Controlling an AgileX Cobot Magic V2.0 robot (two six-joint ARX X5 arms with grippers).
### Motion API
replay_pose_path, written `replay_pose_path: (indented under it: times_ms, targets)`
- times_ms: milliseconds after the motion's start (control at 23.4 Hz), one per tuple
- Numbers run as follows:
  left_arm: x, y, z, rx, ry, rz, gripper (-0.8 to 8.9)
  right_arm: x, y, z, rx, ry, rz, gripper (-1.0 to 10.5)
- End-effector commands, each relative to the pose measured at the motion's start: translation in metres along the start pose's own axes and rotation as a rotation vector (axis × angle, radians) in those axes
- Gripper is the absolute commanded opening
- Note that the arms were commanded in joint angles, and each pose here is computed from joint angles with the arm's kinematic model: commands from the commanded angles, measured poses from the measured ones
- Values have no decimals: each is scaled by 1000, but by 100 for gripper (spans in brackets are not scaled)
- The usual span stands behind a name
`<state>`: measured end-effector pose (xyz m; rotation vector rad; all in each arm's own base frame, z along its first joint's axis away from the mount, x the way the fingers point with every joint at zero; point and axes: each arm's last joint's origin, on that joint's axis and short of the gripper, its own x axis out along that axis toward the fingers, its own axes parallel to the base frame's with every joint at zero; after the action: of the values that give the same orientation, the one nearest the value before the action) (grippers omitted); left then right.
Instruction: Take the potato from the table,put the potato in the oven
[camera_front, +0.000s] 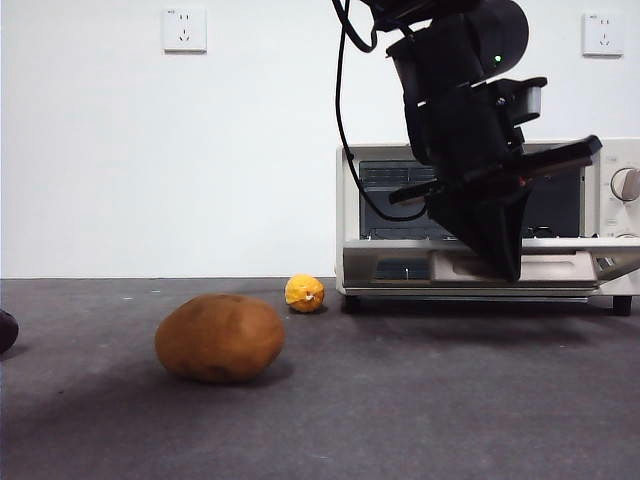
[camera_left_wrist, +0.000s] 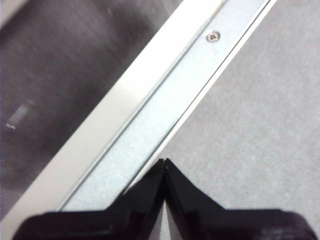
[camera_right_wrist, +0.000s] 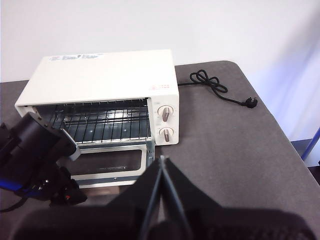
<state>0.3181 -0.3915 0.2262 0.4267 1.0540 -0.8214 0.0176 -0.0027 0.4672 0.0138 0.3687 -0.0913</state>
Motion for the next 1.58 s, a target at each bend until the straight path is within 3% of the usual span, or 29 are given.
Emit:
replay_pose_path:
  times_ms: [43, 727, 1027, 1412, 1583]
  targets:
    - [16, 8, -2, -24, 1, 55, -6, -2, 0, 1, -6, -12, 0, 3]
    - [28, -11, -8, -18, 55, 16, -6, -2, 0, 0, -11, -5, 8, 3]
    - [18, -20, -15, -8, 133, -32, -6, -2, 1, 0, -38, -6, 45, 3]
    - [-73, -29, -2, 35, -32, -81, -6, 7, 4, 4, -77, 13, 93, 2]
    - [-140, -30, -5, 58, -138, -84, -6, 20, 10, 8, -79, 62, 217, 1]
